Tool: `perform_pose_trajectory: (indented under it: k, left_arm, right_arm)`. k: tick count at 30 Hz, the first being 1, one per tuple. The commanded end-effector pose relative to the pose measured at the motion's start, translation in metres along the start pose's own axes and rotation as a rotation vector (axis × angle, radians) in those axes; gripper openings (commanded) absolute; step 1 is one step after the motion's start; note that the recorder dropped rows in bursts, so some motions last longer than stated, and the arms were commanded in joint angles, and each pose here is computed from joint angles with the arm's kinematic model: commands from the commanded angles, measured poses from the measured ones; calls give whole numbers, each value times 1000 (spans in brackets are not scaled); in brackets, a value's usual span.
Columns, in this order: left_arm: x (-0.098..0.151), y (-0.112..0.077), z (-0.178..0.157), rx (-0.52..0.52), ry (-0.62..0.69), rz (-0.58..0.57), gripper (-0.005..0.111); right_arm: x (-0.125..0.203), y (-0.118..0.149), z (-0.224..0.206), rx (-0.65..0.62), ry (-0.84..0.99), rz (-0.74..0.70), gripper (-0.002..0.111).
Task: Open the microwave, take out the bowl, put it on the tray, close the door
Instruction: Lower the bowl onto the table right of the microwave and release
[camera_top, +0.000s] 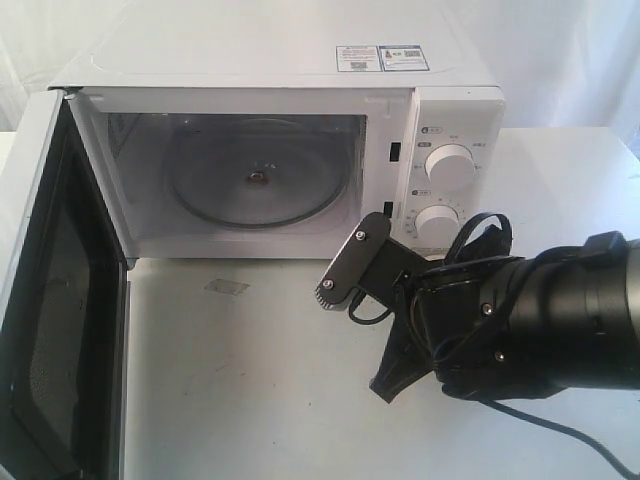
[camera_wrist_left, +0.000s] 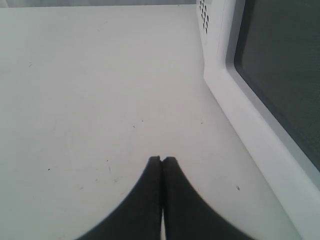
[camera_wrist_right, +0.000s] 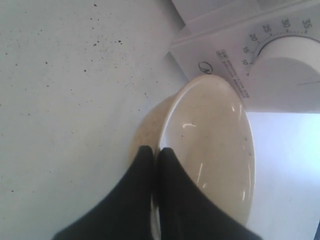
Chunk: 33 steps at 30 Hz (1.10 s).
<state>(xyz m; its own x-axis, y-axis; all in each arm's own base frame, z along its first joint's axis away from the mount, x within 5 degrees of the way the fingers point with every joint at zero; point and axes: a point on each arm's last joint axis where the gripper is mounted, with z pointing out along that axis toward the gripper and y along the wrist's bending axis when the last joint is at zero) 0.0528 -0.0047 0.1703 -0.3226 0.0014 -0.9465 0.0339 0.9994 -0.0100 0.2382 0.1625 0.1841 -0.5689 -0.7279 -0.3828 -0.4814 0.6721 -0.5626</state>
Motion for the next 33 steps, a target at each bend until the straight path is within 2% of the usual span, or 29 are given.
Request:
perform_pose_trajectory:
  k: [1, 12, 33]
  left_arm:
    - [1, -1, 0, 11, 2, -5, 0]
    - [1, -1, 0, 11, 2, -5, 0]
    - [1, -1, 0, 11, 2, -5, 0]
  right_arm:
    - [2, -14, 3, 49, -5, -21, 0]
    - [-2, -9, 3, -12, -44, -5, 0]
    - [0, -20, 8, 20, -40, -11, 0]
